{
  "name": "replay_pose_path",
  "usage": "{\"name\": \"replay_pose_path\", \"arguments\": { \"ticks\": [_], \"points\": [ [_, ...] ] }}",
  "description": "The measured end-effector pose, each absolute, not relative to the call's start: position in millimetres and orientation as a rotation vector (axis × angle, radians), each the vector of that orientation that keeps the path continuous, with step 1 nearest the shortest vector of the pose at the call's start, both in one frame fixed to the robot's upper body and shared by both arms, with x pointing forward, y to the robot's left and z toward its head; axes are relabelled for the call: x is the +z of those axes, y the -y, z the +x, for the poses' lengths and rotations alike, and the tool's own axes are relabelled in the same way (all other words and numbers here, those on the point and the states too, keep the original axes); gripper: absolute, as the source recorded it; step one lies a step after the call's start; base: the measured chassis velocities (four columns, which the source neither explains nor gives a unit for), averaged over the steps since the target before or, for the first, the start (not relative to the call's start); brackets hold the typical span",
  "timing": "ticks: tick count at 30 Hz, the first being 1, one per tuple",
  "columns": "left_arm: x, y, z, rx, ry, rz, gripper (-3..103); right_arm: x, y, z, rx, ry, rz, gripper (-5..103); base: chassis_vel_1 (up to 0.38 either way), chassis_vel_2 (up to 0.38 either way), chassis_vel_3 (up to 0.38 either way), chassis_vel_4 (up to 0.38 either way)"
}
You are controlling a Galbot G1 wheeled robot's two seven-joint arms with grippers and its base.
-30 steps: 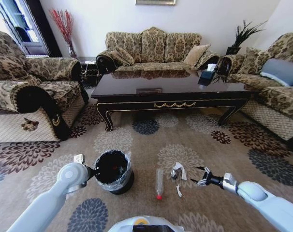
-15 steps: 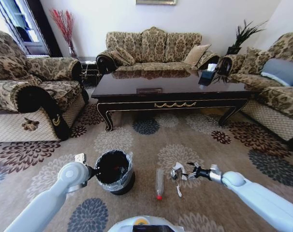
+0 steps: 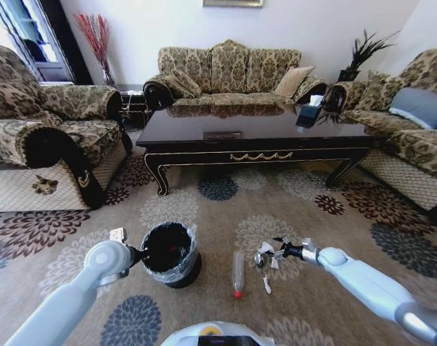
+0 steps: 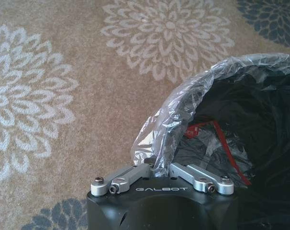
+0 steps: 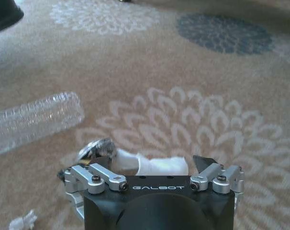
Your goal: Move to the front of the table and pick up the trash from the floor, then place it into the trash bin.
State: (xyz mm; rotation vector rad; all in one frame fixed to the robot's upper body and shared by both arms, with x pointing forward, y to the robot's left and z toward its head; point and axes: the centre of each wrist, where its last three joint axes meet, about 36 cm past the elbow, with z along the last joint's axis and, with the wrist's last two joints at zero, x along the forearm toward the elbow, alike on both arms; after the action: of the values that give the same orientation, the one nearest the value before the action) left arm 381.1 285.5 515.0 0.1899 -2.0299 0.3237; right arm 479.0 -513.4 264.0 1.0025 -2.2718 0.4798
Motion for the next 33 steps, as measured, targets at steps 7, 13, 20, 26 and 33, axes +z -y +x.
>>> {"name": "replay_pose_path", "arguments": {
  "ticks": [7,13,20,26,33],
  "points": [
    [515,-288,381,0.325,2.030,0.195,0,255,514,479,0.491,2.269,0.998,79,0.000,0.000,0.000,0.000],
    [515,-287,382,0.335,2.031,0.192,0,258,516,481,0.504,2.273,0.994,52,0.000,0.000,0.000,0.000],
    [511,-285,380,0.343,2.026,0.191,0,263,521,477,0.530,2.272,0.997,25,0.000,0.000,0.000,0.000],
    [511,-284,378,0.342,2.028,0.192,0,267,524,473,0.548,2.270,1.005,9,0.000,0.000,0.000,0.000],
    [513,-282,377,0.339,2.034,0.186,0,274,527,470,0.559,2.278,1.013,0,0.000,0.000,0.000,0.000]
  ]
}}
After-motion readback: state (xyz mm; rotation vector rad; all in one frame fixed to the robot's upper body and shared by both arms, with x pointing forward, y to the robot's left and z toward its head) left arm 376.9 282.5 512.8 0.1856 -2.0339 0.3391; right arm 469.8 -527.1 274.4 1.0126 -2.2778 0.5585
